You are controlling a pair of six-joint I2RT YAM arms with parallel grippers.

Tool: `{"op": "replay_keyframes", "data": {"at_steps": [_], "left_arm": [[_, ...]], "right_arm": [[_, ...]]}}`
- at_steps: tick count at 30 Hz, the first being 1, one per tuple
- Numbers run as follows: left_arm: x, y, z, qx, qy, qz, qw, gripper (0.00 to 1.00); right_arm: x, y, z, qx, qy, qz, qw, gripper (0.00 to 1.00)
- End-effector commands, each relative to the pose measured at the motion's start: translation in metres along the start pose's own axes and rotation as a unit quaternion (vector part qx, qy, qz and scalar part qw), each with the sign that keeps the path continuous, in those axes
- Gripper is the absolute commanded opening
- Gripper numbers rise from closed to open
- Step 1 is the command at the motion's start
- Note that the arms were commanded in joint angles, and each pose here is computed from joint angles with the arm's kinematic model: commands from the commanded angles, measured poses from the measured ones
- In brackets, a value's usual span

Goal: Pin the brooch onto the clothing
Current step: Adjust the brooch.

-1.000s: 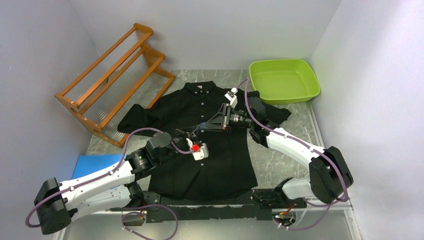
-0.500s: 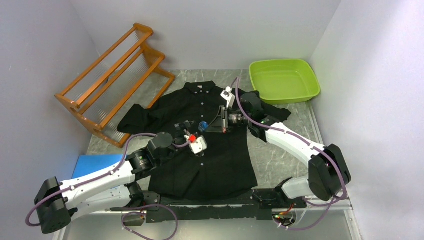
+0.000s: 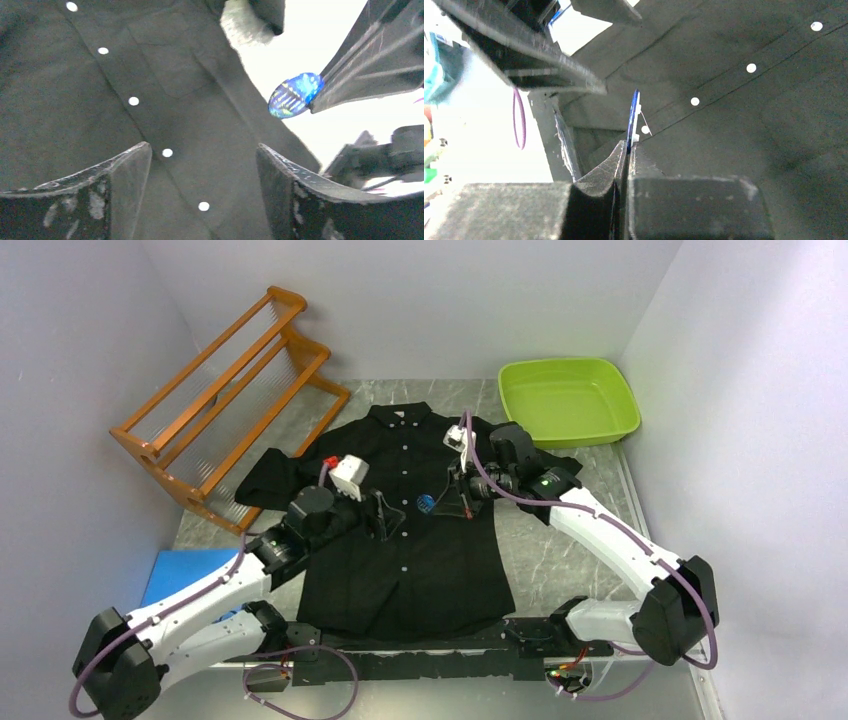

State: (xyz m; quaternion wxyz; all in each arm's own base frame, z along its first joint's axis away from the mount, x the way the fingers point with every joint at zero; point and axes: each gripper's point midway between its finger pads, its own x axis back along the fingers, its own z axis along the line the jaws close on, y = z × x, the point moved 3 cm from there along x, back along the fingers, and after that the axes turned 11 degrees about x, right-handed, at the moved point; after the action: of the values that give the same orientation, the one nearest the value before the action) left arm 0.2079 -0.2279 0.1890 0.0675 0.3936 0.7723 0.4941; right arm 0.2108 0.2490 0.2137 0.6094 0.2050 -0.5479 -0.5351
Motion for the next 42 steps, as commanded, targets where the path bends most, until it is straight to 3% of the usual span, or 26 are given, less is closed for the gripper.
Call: {"op": "replay_keyframes", "data": {"at_steps": [1, 8, 11, 15, 19, 21, 25, 28, 31, 34, 38, 42], "left_arm": [[0.012, 0.012, -0.028, 0.155, -0.111, 0.027, 0.981, 0.78], [0.015, 0.023, -0.063, 0.191, -0.295, 0.072, 0.933, 0.57], [0.016, 0.025, -0.069, 0.183, -0.331, 0.066, 0.923, 0.56], [0.018, 0.028, -0.072, 0.17, -0.343, 0.055, 0.922, 0.54], [0.019, 0.028, -0.073, 0.167, -0.34, 0.058, 0.924, 0.44], [0.019, 0.027, -0.074, 0.166, -0.342, 0.059, 0.923, 0.35], [0.017, 0.026, -0.075, 0.169, -0.346, 0.06, 0.921, 0.06], [0.016, 0.026, -0.073, 0.172, -0.344, 0.055, 0.921, 0.03], [0.018, 0.029, -0.074, 0.171, -0.343, 0.043, 0.923, 0.03], [0.02, 0.032, -0.074, 0.166, -0.339, 0.033, 0.925, 0.03], [0.022, 0.035, -0.075, 0.161, -0.338, 0.022, 0.927, 0.03], [0.023, 0.037, -0.074, 0.161, -0.334, 0.011, 0.929, 0.02]], "right_arm": [[0.012, 0.016, 0.011, 0.072, 0.03, -0.011, 0.997, 0.0], [0.011, 0.032, 0.037, 0.071, 0.139, -0.034, 0.987, 0.0], [0.014, 0.04, 0.042, 0.064, 0.15, -0.047, 0.985, 0.0], [0.015, 0.045, 0.043, 0.063, 0.151, -0.05, 0.985, 0.0], [0.013, 0.044, 0.043, 0.058, 0.157, -0.046, 0.985, 0.0], [0.013, 0.044, 0.044, 0.057, 0.162, -0.046, 0.984, 0.0], [0.012, 0.045, 0.043, 0.058, 0.158, -0.05, 0.984, 0.0], [0.013, 0.047, 0.041, 0.059, 0.147, -0.056, 0.986, 0.0], [0.015, 0.05, 0.038, 0.059, 0.118, -0.068, 0.989, 0.39], [0.021, 0.059, 0.039, 0.059, 0.091, -0.106, 0.988, 0.58], [0.025, 0.07, 0.04, 0.02, 0.072, -0.148, 0.986, 0.61], [0.024, 0.076, 0.04, -0.03, 0.066, -0.167, 0.983, 0.48]]}}
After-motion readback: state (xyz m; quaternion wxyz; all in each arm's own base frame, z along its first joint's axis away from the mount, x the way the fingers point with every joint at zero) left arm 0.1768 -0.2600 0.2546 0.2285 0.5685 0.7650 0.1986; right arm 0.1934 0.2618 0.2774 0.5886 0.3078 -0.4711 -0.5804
